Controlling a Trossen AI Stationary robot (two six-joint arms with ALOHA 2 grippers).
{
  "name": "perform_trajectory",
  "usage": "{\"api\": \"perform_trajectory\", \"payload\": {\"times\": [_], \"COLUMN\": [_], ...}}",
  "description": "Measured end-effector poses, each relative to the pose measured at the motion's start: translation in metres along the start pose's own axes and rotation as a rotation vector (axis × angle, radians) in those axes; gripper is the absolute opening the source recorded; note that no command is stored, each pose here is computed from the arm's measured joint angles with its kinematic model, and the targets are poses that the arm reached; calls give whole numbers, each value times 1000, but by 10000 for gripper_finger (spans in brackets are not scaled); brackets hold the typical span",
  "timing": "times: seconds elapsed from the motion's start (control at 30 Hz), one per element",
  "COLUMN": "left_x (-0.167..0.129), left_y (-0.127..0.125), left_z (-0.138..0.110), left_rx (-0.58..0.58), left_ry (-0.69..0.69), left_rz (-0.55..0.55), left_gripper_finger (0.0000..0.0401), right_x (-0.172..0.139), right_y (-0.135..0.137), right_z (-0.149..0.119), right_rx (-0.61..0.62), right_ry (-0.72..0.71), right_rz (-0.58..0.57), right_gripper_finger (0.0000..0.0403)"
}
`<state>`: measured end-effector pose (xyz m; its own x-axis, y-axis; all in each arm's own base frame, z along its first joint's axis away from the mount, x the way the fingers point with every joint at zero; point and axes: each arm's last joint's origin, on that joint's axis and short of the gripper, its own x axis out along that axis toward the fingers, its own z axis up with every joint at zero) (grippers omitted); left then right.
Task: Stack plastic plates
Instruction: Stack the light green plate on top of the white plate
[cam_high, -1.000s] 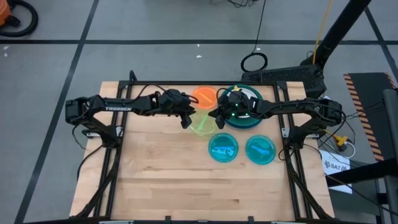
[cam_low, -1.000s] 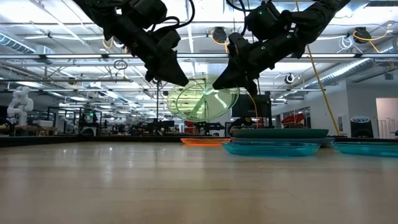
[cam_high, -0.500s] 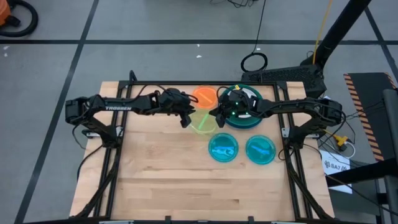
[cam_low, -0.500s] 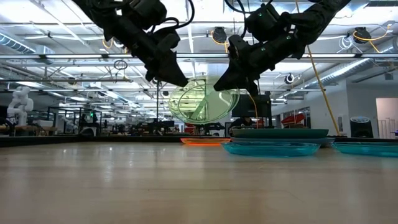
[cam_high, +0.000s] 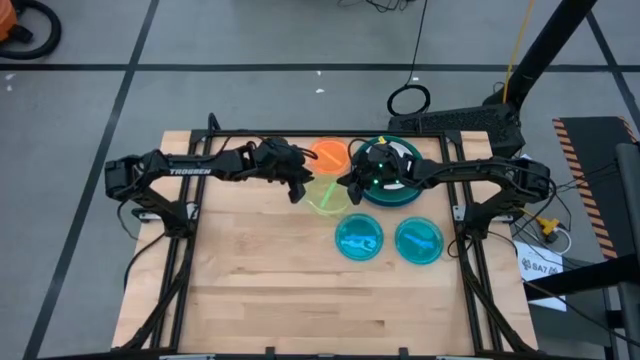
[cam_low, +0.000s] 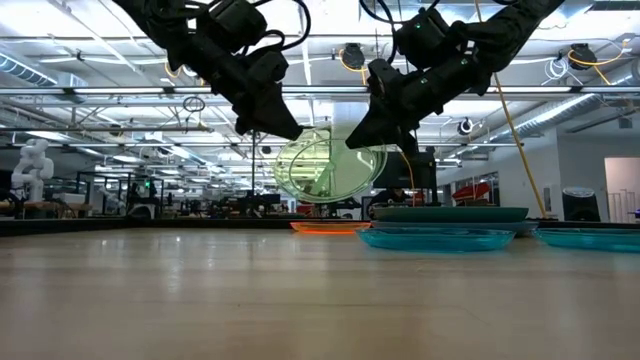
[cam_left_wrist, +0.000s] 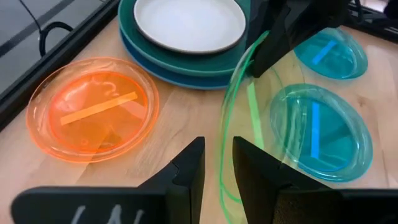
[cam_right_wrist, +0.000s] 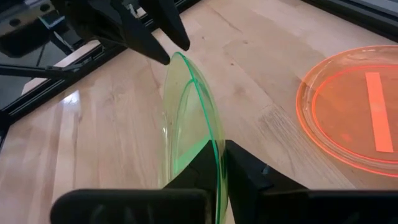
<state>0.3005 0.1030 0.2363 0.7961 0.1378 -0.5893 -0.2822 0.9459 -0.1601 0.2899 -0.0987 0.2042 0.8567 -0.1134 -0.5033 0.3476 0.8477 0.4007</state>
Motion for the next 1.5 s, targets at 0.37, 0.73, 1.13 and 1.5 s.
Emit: {"api": "perform_trajectory", "payload": {"times": [0.37,0.73,1.13,1.5], "left_x": [-7,-29,-30,-36], "left_y": [10,12,17,46], "left_z": [9,36,36,34], "left_rx": [35,217,274,278], "left_ry": [51,129,132,170], "left_rz": [138,170,179,242], "left_gripper_finger": [89,88,88,88], "right_x": [-4,-42,-93,-133], "right_y": [-9,-47,-107,-155], "right_z": [-1,15,25,10], "right_rx": [25,126,343,553], "right_ry": [41,67,25,31], "right_rz": [-38,-3,-34,-205], "right_gripper_finger": [15,15,16,16]}}
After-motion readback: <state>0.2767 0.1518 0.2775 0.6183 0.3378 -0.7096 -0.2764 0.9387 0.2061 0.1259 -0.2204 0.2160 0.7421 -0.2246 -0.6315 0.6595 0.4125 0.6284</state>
